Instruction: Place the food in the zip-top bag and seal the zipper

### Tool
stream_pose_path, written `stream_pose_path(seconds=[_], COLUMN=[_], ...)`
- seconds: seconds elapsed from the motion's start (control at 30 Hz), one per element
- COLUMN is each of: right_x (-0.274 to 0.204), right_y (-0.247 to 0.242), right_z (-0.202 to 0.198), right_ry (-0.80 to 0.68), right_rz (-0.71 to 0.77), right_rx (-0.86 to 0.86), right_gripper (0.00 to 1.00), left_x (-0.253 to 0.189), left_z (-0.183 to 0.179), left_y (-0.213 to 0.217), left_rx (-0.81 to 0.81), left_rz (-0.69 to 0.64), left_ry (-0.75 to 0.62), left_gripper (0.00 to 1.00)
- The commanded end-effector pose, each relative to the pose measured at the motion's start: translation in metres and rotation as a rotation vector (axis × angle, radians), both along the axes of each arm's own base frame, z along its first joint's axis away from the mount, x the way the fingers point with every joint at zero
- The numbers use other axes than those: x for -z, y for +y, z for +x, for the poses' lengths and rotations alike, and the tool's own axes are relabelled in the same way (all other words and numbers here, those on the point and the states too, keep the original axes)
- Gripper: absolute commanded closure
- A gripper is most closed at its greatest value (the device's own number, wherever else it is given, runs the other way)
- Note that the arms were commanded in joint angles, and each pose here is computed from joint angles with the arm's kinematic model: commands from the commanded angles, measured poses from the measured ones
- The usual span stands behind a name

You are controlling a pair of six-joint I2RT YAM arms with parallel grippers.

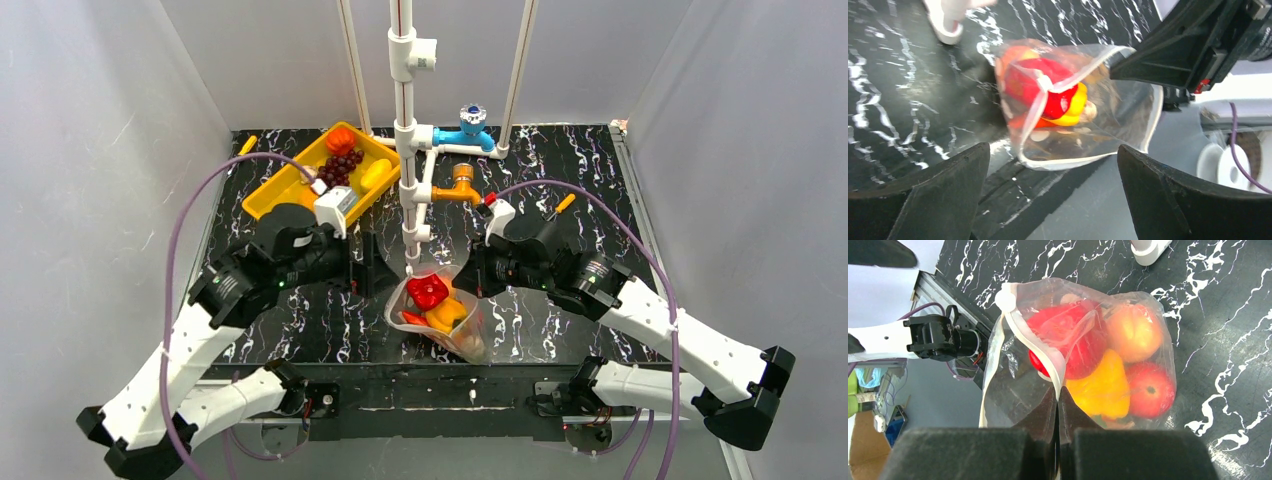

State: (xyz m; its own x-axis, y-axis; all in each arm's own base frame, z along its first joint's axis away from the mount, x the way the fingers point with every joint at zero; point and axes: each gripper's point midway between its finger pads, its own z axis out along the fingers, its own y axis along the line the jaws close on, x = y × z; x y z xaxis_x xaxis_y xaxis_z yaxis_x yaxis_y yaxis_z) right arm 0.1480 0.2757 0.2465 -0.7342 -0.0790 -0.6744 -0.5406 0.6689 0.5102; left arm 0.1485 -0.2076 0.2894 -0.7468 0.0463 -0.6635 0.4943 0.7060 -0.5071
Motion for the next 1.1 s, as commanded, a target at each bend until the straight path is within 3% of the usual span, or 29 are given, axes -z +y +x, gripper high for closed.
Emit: stream_pose_path(seconds=[0.0, 0.07, 0.2, 0.43, 0.53, 0.77, 1.07], right_x=[-0.015, -0.015, -0.016, -0.017, -0.019, -0.016, -0.02], right_y=[0.003, 0.003, 0.003, 0.003, 0.001, -0.004, 0.0], right_z=[0.001, 0.001, 0.001, 0.001, 0.001, 0.001, 0.002], right_ry=[-0.033, -0.036, -0.038, -0.044, -0.048, -0.053, -0.056], right_rz=[0.057, 0.057, 0.058, 0.053, 0.054, 0.046, 0.051], right_rx=[0.0, 0.0, 0.0, -0.007, -0.004, 0.013, 0.0], right_gripper=[0.99, 0.99, 0.99, 0.99, 0.99, 0.99, 0.99], left_x=[-0.007, 0.001, 0.02, 0.031, 0.042, 0.067, 0.105], left_z=[0.019, 0.028, 0.035, 0.073, 0.094, 0.154, 0.241], left_y=[0.054, 0.082, 0.114, 0.141, 0.14, 0.161, 0.172], left_rx=[-0.247, -0.397, -0.549, -0.592, -0.598, -0.792, -0.979], left_rz=[0.134, 0.211, 0.359, 0.596, 0.533, 0.328, -0.043], left_ry=[-0.134, -0.14, -0.118, -0.189, -0.126, 0.075, 0.278], left_gripper=[0.02, 0.02, 0.02, 0.02, 0.02, 0.02, 0.02])
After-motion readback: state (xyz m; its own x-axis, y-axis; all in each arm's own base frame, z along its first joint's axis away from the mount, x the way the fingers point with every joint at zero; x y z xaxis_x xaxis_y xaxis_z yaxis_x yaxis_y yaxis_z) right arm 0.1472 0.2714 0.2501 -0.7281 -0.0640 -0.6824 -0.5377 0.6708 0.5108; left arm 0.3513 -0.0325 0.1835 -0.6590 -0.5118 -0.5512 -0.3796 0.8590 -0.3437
